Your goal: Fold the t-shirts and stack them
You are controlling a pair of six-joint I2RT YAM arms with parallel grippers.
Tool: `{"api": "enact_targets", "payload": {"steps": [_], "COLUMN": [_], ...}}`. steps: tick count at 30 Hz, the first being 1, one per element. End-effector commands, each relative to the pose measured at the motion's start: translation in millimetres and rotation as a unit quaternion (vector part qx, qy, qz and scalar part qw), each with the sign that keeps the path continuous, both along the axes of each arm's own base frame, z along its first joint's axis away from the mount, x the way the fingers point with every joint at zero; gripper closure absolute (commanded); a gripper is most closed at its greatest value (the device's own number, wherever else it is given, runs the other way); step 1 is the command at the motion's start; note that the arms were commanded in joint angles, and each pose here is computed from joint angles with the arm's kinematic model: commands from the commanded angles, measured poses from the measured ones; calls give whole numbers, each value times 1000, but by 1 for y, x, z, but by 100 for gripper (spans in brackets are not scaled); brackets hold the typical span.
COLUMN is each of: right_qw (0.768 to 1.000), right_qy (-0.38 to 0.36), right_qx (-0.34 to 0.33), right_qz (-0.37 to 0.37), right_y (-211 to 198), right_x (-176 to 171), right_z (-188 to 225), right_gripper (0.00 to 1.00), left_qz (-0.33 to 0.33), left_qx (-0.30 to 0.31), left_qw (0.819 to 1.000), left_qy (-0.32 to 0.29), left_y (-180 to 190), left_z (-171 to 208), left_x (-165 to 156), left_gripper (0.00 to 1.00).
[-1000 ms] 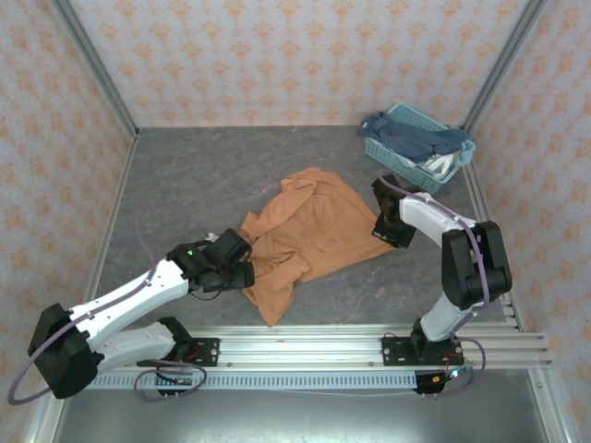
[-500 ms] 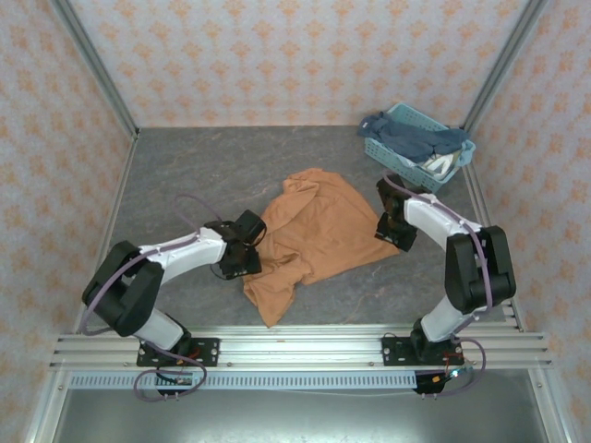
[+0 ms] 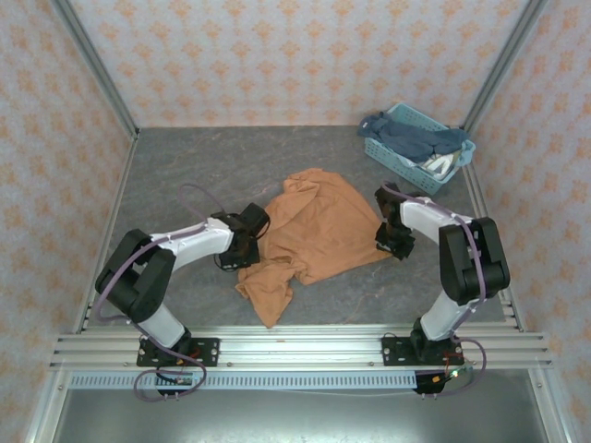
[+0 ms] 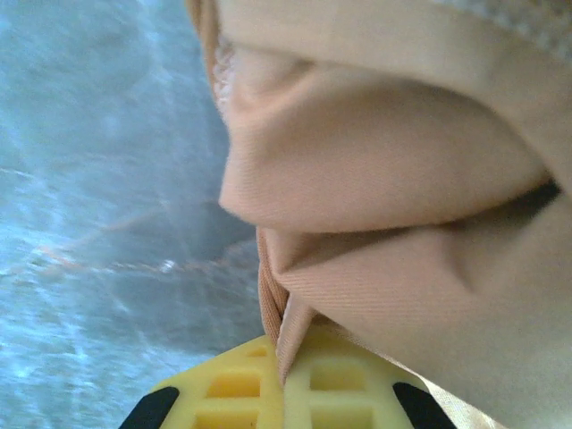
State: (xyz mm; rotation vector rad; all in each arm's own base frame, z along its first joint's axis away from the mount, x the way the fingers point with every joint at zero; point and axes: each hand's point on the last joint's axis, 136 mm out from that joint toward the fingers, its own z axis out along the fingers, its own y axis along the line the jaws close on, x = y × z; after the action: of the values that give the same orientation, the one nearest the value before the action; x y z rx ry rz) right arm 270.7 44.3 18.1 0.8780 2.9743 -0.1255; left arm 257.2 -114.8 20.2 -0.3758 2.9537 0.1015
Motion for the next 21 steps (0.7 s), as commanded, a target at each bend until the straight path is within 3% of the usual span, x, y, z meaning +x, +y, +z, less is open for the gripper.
{"api": "enact_targets", "payload": {"steps": [1, 4, 7, 21], "right_qw": [1000, 1000, 999, 999], "right_qy": [-2, -15, -22, -34], "right_qx": [-22, -27, -29, -1], "right_qz": [-4, 1, 7, 4], "right_y": [-11, -12, -10, 6], "right_x": [7, 17, 30, 68], "right_z": [-3, 0, 4, 2], "right_gripper": [83, 95, 100, 100], "left_qz": [11, 13, 3, 15], "left_qx": [67, 76, 88, 152], "left_qw": [998, 997, 996, 988], "left_qy": [-11, -20, -24, -37], "left_y": [35, 51, 65, 116], "left_z": [19, 35, 47, 66], "left_x": [13, 30, 50, 150], "left_gripper": [100, 100, 100, 100]}}
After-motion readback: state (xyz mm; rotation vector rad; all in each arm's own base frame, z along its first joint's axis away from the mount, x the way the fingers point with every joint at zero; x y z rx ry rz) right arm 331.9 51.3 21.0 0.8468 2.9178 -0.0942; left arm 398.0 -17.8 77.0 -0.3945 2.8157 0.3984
